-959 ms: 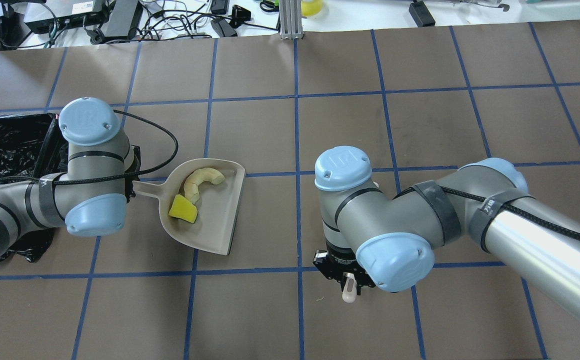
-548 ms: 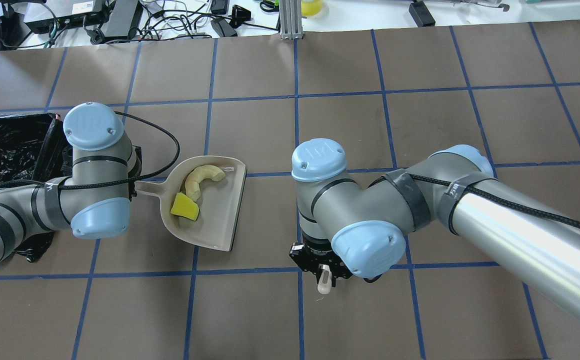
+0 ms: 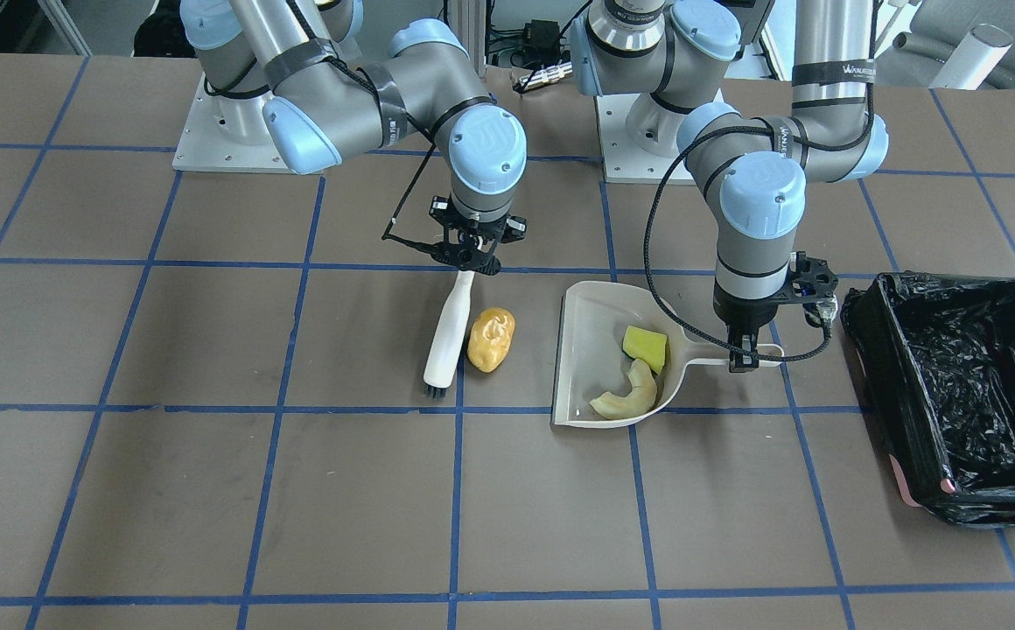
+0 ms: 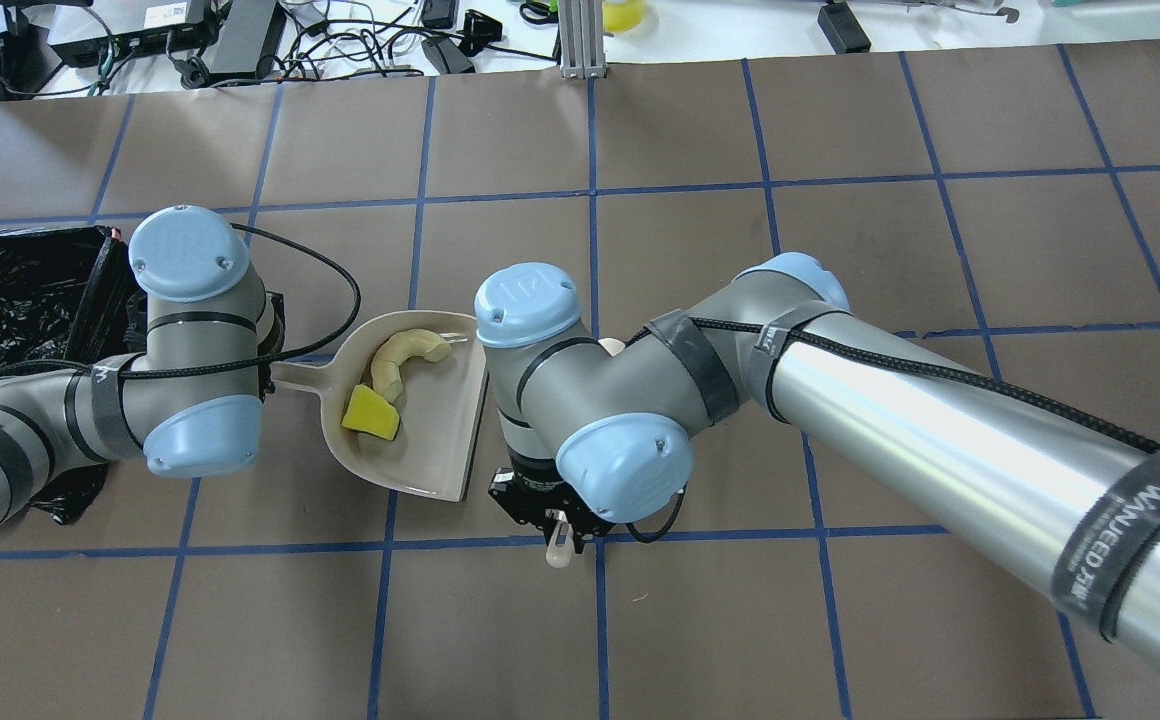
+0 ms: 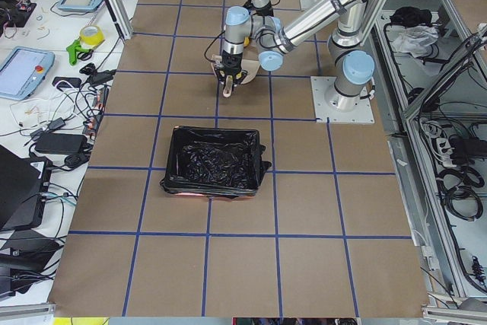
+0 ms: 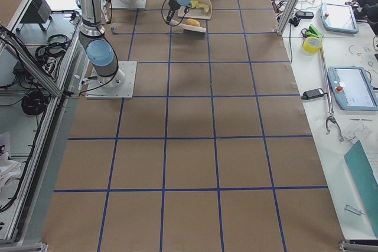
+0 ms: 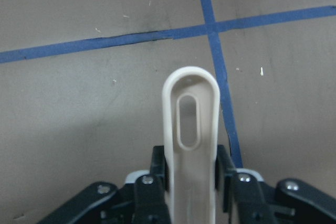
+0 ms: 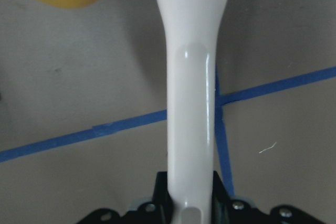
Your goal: Sweep and dump trash into bin
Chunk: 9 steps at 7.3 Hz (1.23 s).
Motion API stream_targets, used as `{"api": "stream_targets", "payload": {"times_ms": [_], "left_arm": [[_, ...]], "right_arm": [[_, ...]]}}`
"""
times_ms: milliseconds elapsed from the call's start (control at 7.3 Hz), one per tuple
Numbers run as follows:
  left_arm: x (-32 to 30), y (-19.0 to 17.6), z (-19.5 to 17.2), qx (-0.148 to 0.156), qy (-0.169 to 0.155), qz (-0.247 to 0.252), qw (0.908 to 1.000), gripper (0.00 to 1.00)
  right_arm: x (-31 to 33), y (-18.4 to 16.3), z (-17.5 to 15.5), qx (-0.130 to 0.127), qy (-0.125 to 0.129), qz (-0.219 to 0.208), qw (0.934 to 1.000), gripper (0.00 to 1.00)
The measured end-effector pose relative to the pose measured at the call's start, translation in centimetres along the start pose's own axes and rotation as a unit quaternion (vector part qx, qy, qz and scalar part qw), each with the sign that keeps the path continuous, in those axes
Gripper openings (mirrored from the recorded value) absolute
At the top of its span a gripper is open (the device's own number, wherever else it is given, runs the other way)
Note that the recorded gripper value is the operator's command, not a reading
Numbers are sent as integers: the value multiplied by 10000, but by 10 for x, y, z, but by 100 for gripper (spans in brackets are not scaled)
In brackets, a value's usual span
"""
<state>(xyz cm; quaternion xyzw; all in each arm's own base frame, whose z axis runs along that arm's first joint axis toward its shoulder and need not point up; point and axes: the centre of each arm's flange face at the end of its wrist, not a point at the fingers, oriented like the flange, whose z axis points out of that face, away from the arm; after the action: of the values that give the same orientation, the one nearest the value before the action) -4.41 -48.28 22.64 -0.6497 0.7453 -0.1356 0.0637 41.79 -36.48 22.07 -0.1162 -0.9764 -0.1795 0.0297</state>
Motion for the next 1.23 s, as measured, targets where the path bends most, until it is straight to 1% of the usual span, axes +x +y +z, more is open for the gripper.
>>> {"api": "stream_targets", "payload": {"times_ms": [274,822,1232], "left_arm": [[1,0,0,2,7,-2,10000,0],[3,0,2,-5,-4,1,10000,0],[3,0,2,-14,-4,2,10000,0]], "right_arm": [[-27,-1,-10,-33,-203,-95,9997,3],[-110,-5,-22,100,-490,-603,9969,3],[-128,-4,-31,146,-696,-770,9945,4]]}}
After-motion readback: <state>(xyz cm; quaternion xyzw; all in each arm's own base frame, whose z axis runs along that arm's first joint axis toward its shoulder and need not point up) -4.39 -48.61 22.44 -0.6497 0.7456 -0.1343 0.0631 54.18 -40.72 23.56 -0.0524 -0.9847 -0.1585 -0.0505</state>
